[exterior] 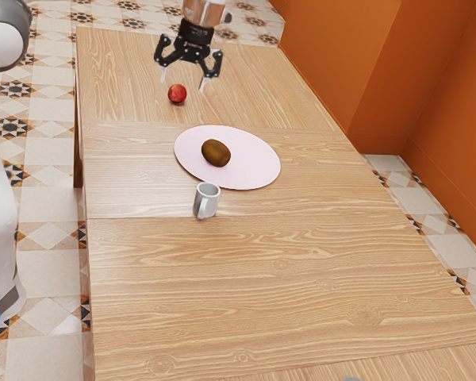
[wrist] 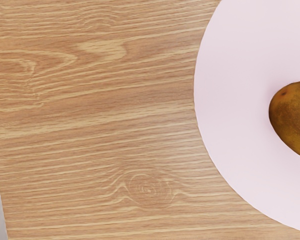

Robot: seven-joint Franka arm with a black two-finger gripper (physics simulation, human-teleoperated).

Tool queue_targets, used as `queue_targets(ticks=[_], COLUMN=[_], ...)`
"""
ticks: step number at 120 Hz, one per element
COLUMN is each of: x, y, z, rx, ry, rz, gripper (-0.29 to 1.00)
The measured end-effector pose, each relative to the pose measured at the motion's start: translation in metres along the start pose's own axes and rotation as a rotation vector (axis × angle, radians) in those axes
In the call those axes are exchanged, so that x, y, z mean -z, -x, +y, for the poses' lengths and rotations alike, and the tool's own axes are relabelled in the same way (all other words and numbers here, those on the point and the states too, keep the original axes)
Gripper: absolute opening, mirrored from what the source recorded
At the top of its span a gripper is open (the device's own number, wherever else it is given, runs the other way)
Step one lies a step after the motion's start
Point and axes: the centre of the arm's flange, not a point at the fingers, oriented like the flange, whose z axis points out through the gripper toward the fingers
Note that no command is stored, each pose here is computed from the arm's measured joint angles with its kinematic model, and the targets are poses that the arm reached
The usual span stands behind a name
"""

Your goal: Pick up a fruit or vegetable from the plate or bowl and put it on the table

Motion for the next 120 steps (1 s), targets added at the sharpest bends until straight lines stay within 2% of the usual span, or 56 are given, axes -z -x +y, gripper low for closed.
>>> queue_targets(ticks=[12,28,39,69,96,120], x=[0.001,0.002,-0.014,-0.049,-0.069,-0.086], y=[-0.024,-0.009,-0.016,-0.028,-0.036,-0.082], z=[-0.005,0.012,0.037,0.083,0.093,0.080], rx=[0.093,0.104,0.131,0.213,0.410,0.630], ry=[0.002,0.004,0.003,0.059,0.080,0.089], rz=[-0.002,0.000,-0.013,-0.057,-0.095,-0.105], gripper=[0.70,0.70,0.70,0.70,0.70,0.70])
